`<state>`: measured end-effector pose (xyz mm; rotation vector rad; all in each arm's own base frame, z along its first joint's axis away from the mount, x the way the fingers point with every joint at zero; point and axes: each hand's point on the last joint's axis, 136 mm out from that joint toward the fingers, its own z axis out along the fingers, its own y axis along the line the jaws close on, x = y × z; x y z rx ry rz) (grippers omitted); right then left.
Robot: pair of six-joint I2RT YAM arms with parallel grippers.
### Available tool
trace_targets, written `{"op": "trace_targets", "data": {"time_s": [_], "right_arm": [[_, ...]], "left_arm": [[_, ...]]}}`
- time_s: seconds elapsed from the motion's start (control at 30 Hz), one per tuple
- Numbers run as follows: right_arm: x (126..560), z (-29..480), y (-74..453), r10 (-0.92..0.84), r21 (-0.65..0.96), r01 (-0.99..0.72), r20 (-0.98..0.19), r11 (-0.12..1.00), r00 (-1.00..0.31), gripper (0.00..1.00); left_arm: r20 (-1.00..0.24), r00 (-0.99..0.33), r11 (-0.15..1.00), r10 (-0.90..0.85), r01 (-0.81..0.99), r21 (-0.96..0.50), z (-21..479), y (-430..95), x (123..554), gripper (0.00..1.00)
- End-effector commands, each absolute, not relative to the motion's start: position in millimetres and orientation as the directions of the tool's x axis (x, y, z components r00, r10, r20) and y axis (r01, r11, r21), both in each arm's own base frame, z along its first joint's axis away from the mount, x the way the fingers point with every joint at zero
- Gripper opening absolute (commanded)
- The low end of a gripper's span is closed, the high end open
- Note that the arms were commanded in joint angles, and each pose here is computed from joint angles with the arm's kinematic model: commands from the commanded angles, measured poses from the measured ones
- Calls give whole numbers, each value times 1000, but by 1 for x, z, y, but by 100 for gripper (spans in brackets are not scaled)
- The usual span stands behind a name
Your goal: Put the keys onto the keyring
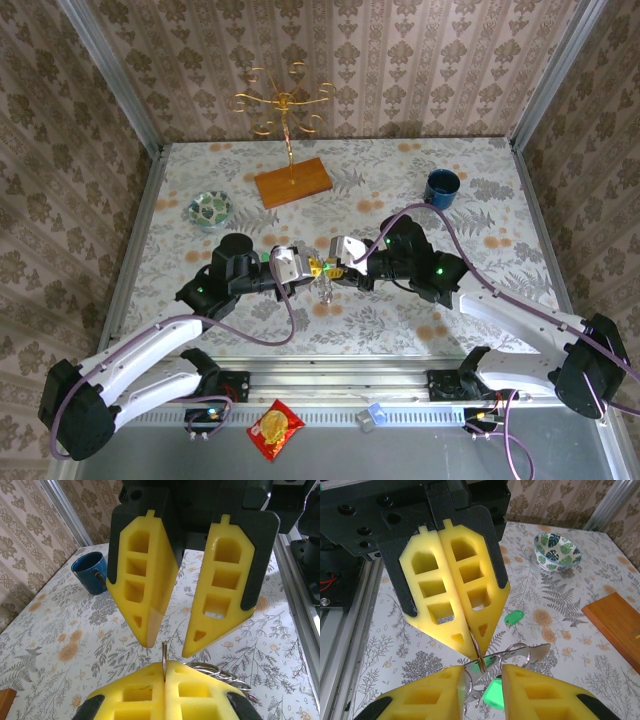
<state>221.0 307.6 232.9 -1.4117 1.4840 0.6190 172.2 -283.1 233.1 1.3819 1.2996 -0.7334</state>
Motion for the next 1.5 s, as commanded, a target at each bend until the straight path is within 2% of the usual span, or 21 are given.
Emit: {"op": "trace_targets", "data": {"time_s": [0.0, 0.13, 0.27, 0.4, 0.6, 0.73, 1.0, 1.2, 1.47], "right_arm": [[226, 257, 312, -407, -277, -932, -898, 234, 165, 29], [255, 259, 296, -399, -269, -868, -912, 418, 90, 33], [285, 256, 284, -320, -130, -779, -943, 613, -95, 35], [304, 236, 290, -234, 54, -707, -924, 705, -304, 35], [325, 199, 317, -162, 229, -574, -820, 786, -550, 36], [327, 177, 351, -219, 252, -612, -778, 750, -589, 37], [337, 120, 407, -464, 124, -735, -702, 667, -540, 37], [343, 78, 426, -641, -13, -805, -613, 594, -463, 37], [341, 51, 447, -695, 28, -848, -559, 529, -452, 37]], "left_arm": [[-929, 228, 187, 290, 939, 289, 241, -282, 175, 0], [-923, 198, 337, 331, 888, 312, 244, -264, 193, 0], [-914, 132, 552, 385, 760, 342, 253, -228, 219, 0], [-917, 53, 730, 397, 587, 350, 268, -183, 236, 0], [-921, -56, 861, 386, 379, 338, 278, -125, 245, 0], [-929, -94, 901, 359, 296, 318, 278, -101, 243, 0], [-936, -159, 946, 315, 132, 296, 273, -59, 233, 0], [-947, -165, 961, 276, 30, 275, 280, -32, 220, 0], [-957, -159, 970, 241, -3, 245, 283, -16, 203, 0]]}}
